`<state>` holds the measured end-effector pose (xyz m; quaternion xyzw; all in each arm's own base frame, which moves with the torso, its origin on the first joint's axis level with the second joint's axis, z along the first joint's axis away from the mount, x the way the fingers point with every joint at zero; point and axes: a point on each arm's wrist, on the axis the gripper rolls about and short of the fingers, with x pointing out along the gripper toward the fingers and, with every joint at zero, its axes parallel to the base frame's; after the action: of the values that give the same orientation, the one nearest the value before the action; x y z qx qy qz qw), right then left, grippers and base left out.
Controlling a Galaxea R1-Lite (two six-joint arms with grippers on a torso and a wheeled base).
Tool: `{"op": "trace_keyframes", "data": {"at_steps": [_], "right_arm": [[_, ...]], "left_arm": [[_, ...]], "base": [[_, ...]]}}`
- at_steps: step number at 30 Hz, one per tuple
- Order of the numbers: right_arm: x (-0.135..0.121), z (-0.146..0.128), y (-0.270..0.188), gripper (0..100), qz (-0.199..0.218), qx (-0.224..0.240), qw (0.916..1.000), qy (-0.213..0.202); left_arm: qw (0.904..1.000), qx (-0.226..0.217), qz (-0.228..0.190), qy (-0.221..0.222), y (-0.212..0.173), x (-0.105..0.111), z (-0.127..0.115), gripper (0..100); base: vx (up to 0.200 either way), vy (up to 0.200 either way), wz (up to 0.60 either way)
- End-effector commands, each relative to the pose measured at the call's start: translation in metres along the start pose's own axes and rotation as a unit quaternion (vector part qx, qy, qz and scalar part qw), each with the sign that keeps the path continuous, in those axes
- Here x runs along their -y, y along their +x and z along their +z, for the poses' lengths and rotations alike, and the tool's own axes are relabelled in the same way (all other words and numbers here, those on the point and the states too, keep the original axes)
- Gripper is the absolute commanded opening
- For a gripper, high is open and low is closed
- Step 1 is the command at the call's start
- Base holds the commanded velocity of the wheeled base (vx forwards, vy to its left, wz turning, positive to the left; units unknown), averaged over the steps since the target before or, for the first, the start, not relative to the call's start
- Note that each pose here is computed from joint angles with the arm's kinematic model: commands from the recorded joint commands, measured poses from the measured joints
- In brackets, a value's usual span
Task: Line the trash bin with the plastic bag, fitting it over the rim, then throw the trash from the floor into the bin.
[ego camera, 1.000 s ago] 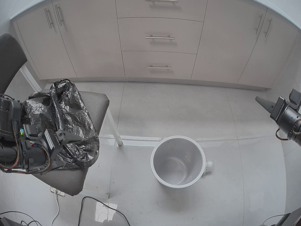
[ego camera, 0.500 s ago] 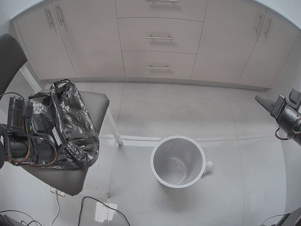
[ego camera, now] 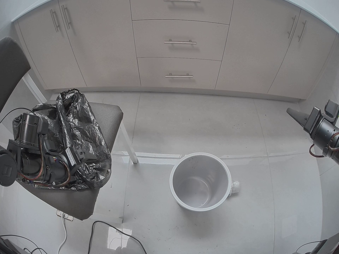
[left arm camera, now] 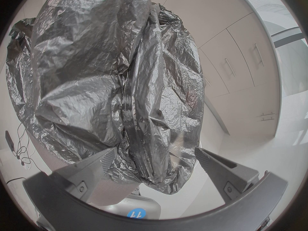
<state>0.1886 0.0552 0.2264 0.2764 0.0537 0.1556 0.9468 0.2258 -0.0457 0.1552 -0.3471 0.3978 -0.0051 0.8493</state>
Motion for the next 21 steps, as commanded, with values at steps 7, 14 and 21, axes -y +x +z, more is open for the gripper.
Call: {"op": "trace_keyframes", "data": {"at_steps": [7, 14, 21], "right_arm": [[-0.001, 0.000, 0.000, 0, 0.002, 0.000, 1.0000, 0.000], [0.000, 0.000, 0.000, 0, 0.000, 0.000, 1.0000, 0.001], [0.000, 0.000, 0.000, 0, 0.001, 0.000, 1.0000, 0.000]], "left_arm": [[1.0000, 0.000, 0.002, -0.001, 0.003, -0.001, 0.000, 0], [1.0000, -0.007, 0.003, -0.001, 0.006, -0.001, -0.001, 0], [0.9999, -0.012, 0.008, -0.002, 0.013, -0.002, 0.000, 0]], "base": [[0.000, 0.000, 0.00], [0.000, 0.000, 0.00], [0.000, 0.000, 0.00]]}}
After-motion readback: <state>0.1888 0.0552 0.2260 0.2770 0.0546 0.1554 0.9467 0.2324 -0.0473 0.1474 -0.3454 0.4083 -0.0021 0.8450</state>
